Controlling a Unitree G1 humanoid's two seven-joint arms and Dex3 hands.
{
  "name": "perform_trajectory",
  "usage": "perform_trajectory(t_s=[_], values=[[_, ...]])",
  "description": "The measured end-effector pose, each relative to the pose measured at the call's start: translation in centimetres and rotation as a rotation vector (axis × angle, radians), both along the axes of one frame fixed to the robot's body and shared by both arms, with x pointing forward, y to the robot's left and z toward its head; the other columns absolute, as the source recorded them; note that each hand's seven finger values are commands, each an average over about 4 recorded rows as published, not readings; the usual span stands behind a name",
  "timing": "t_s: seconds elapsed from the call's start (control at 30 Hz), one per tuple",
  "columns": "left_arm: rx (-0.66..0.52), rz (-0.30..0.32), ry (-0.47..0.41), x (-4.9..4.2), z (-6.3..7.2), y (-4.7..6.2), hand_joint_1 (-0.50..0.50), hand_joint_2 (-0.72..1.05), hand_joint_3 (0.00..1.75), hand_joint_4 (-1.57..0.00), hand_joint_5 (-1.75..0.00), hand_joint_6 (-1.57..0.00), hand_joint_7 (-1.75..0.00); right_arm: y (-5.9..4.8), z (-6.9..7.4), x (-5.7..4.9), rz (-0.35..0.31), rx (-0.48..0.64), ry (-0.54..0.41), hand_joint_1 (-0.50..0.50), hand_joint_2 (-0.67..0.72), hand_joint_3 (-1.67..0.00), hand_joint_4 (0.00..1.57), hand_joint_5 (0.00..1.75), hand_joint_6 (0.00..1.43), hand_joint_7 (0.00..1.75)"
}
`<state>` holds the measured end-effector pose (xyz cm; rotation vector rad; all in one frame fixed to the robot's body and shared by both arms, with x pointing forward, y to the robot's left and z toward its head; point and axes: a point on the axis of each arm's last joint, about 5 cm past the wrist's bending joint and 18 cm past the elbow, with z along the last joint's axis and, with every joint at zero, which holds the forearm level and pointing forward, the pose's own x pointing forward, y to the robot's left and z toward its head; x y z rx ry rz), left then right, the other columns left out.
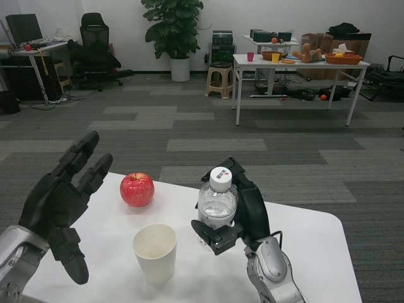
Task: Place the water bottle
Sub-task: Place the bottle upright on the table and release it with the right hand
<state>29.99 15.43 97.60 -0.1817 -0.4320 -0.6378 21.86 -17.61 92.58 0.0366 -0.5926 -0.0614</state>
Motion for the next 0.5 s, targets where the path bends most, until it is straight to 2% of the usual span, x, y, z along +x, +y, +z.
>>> perform_trajectory(t_s=[0.17, 0.3, 0.5], values=[[0.0, 0.0, 0.0, 0.0, 0.0, 0.0, -0.5, -0.64, 0.09, 0.0, 0.0, 0.0, 0.0, -0.1, -0.5, 0.1, -0.007, -0.011, 0.027, 0.46, 0.09, -1.51, 1.2, 1.55, 0.51, 1.54], [0.0, 0.0, 0.0, 0.0, 0.0, 0.0, -0.5, -0.55, 0.09, 0.0, 0.0, 0.0, 0.0, -0.3, -1.4, 0.2, -0.015, -0.017, 0.075, 0.46, 0.09, -1.51, 1.2, 1.55, 0.51, 1.54], [0.0, 0.0, 0.0, 0.0, 0.0, 0.0, -0.5, -0.55, 0.09, 0.0, 0.0, 0.0, 0.0, -0.4, -2.5, 0.2, -0.024, -0.02, 0.123, 0.46, 0.09, -1.51, 1.2, 1.55, 0.51, 1.54]])
